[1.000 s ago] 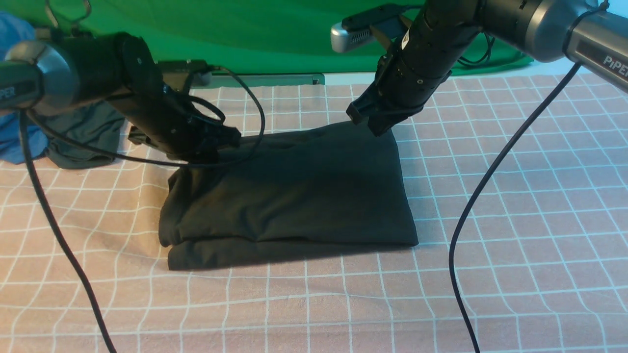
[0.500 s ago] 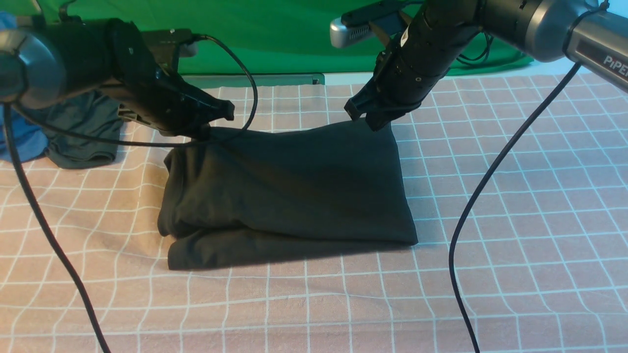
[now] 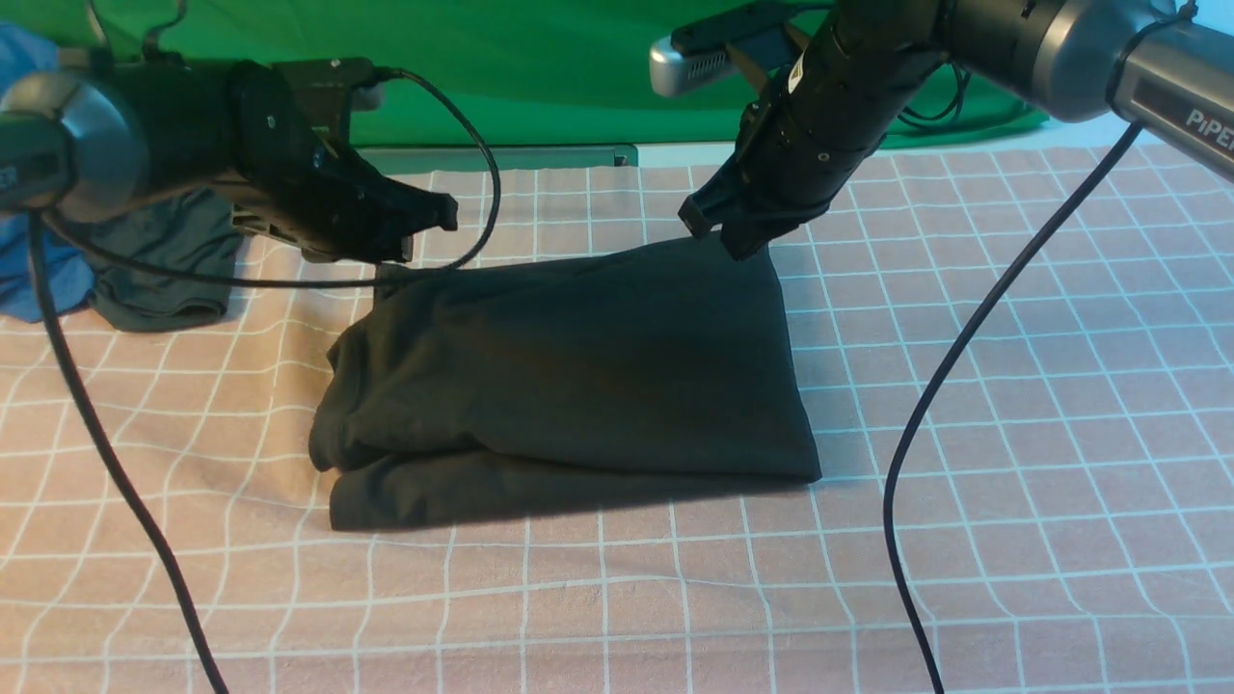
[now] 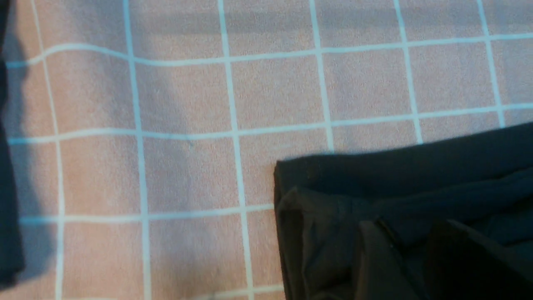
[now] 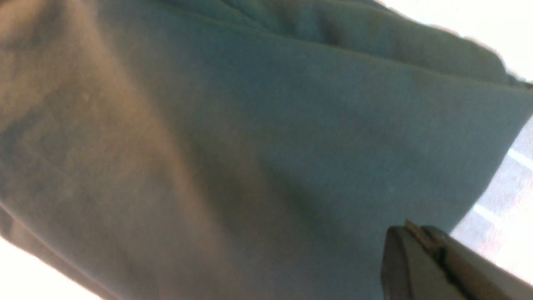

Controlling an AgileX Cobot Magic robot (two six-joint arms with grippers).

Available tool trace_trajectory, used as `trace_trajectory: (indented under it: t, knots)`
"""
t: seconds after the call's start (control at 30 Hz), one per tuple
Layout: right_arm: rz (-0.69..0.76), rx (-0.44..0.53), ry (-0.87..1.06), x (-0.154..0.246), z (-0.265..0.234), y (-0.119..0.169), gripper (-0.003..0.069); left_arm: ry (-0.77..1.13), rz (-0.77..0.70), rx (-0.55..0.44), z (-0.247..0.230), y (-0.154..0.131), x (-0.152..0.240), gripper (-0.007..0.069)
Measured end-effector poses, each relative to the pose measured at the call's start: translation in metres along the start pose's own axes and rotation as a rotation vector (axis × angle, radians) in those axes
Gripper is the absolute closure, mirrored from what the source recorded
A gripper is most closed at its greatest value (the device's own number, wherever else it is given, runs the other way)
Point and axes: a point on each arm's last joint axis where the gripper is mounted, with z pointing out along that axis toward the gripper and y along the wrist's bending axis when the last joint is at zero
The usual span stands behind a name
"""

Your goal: Fold a long-sleeved shirt over a pink coffee tablecloth.

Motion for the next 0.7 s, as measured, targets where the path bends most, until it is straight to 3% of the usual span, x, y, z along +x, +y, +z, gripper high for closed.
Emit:
trace_trajectory:
  t: [0.17, 0.23, 0.3, 0.53, 0.7]
  knots:
    - [0.021, 0.001, 0.053, 0.005, -0.004, -0.01, 0.0617, 0.081, -0.092, 0.076, -0.036, -0.009, 0.005, 0.047]
    - [0.031, -0.003, 0.106, 0.01, -0.006, -0.015, 0.0617, 0.123, -0.093, 0.151, -0.042, -0.022, 0.02, 0.0558]
    - [0.038, -0.003, 0.128, 0.013, -0.006, -0.018, 0.0616, 0.191, -0.102, 0.171, -0.034, -0.029, 0.041, 0.0599]
    - [0.065, -0.005, 0.189, 0.028, -0.001, -0.024, 0.0618, 0.336, -0.17, 0.1, -0.006, -0.013, 0.106, 0.0613]
    - [0.071, -0.011, 0.227, 0.039, -0.001, -0.022, 0.0618, 0.34, -0.194, 0.088, -0.009, -0.007, 0.109, 0.0613]
